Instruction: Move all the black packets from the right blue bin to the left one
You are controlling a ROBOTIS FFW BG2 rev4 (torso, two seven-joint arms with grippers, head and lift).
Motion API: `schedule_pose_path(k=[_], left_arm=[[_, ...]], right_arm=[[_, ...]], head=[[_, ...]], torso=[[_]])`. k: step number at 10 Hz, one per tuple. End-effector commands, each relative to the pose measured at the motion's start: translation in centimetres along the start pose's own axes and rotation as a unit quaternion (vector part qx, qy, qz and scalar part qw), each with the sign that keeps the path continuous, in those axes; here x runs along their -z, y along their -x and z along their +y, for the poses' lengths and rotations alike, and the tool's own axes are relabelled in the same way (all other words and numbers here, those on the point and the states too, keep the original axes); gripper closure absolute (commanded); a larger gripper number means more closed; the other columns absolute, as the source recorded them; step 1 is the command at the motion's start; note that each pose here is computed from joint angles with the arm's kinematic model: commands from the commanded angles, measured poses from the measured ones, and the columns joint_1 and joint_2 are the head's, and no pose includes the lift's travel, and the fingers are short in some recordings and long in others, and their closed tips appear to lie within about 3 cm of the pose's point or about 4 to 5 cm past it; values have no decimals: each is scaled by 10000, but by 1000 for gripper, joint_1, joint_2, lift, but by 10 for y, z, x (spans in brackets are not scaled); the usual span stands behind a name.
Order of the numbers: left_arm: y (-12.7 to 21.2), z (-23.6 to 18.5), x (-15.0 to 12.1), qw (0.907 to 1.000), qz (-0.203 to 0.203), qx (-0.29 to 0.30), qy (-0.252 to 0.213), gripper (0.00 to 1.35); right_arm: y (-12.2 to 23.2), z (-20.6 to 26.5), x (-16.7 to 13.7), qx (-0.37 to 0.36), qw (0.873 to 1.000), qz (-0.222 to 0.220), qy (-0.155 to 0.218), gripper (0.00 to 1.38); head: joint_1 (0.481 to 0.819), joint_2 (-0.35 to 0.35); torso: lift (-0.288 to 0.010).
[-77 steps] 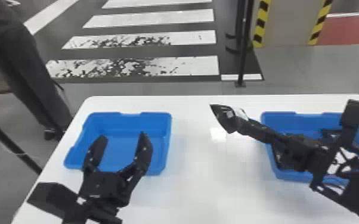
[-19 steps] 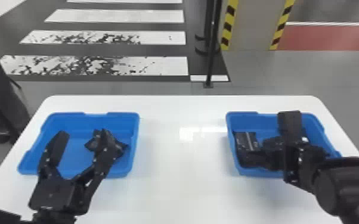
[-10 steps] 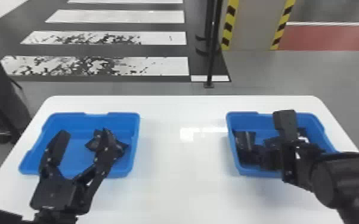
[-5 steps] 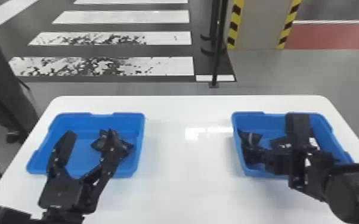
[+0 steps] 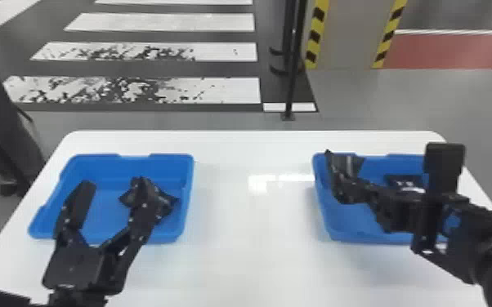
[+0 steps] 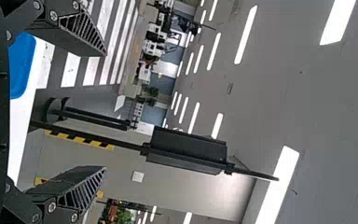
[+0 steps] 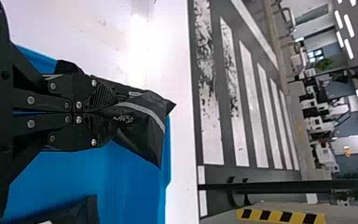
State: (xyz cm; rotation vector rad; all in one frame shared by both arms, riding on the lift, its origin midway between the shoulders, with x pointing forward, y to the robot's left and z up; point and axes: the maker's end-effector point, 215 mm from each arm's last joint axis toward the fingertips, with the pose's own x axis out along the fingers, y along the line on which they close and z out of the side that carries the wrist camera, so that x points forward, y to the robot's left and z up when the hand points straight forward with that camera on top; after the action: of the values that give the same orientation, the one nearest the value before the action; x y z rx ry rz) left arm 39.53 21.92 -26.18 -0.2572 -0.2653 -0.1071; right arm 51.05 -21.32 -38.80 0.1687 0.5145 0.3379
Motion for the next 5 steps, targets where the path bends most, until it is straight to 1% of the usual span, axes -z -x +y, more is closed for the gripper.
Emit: schedule_pose_path(k=[1,2,3,4,5], left_arm=[[-2,-5,4,9999,48,32,133,177],[-5,-8,10,9993,133,58,337,176],[-9,-12,3,9991,22,113,408,176],[-16,-22,5,9971,66,245,714,176],[-28,-35,1,9938,89,481,999,176]], right_arm=[[6,17,-29,-441,9981,-419,-73,1144],[9,37,-51,-916,9936,-658,50,1144],[10,77,-62,-1523,9850,-771,238,1145],[12,118,-63,-2046,9749,-766,434,1144],[14,152,-55,-2465,9657,-701,410,1144]], head=[[695,3],[695,14],[695,27],[695,54],[695,85]], torso=[[-140],[-140],[-140],[-140],[-140]])
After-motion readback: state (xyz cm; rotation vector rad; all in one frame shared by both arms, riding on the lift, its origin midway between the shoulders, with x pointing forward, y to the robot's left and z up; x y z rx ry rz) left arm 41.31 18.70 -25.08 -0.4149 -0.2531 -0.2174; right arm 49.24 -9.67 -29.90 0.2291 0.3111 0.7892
